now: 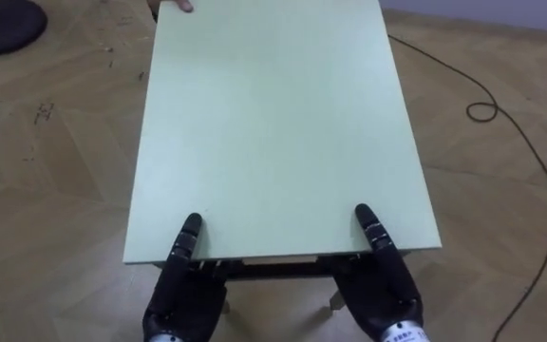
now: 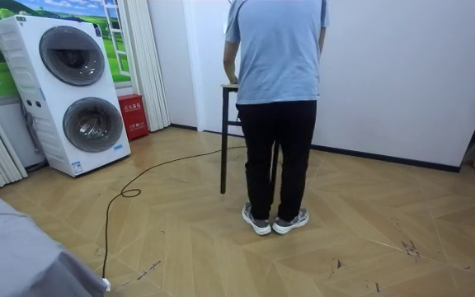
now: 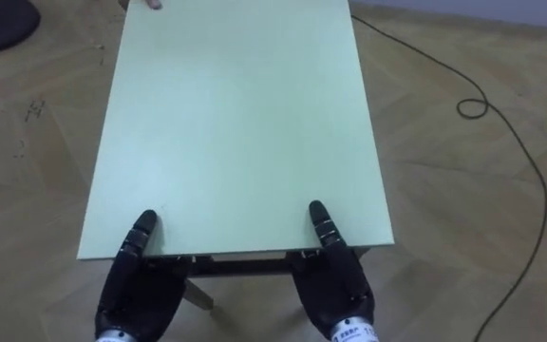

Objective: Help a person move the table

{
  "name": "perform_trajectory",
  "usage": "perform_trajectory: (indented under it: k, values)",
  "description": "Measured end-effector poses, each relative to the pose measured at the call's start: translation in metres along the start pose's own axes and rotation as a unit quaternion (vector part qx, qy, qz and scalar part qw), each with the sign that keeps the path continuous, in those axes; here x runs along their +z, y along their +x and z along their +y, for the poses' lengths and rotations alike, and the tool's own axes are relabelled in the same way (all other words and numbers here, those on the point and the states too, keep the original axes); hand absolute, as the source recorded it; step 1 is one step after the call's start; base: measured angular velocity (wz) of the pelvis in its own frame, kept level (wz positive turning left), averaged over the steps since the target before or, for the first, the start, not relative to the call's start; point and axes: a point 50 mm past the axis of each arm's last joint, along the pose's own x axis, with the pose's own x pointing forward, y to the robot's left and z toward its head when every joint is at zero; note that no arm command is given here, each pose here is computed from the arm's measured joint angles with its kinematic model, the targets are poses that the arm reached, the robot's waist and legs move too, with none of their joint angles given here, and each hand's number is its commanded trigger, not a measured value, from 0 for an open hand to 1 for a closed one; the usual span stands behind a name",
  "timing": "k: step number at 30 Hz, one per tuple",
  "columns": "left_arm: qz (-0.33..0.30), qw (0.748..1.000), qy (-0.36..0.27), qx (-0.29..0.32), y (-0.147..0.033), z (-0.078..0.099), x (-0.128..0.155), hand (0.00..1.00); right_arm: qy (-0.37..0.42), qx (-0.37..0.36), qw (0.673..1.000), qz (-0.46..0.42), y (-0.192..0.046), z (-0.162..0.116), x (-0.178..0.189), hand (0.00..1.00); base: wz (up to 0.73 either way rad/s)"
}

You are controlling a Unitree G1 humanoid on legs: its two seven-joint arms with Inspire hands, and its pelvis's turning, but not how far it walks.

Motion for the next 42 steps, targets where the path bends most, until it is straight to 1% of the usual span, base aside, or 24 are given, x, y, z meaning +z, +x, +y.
perform_trajectory:
  k: [14, 18, 28, 33, 42]
  values:
    - [-0.002, 1.0, 0.0, -0.002, -0.002, -0.001, 0.002, 1.0, 0.001, 0.003, 1.0, 0.001, 0.001, 0.001, -0.002, 1.0, 0.1]
    - [-0.004, 1.0, -0.001, -0.003, -0.003, -0.002, 0.003, 1.0, 0.0, 0.007, 1.0, -0.001, 0.0, 0.002, -0.003, 1.0, 0.33]
    - [0.021, 1.0, -0.003, -0.004, -0.003, -0.002, -0.003, 1.0, 0.002, 0.005, 1.0, -0.013, -0.005, -0.003, 0.003, 1.0, 0.81]
    - [0.027, 1.0, -0.007, -0.002, -0.006, 0.0, -0.007, 1.0, -0.008, 0.002, 1.0, -0.009, -0.007, -0.005, 0.006, 1.0, 0.32]
    - [0.035, 0.999, 0.011, 0.006, -0.006, 0.0, -0.01, 1.0, 0.016, -0.029, 0.999, -0.018, -0.019, -0.014, -0.001, 1.0, 0.85]
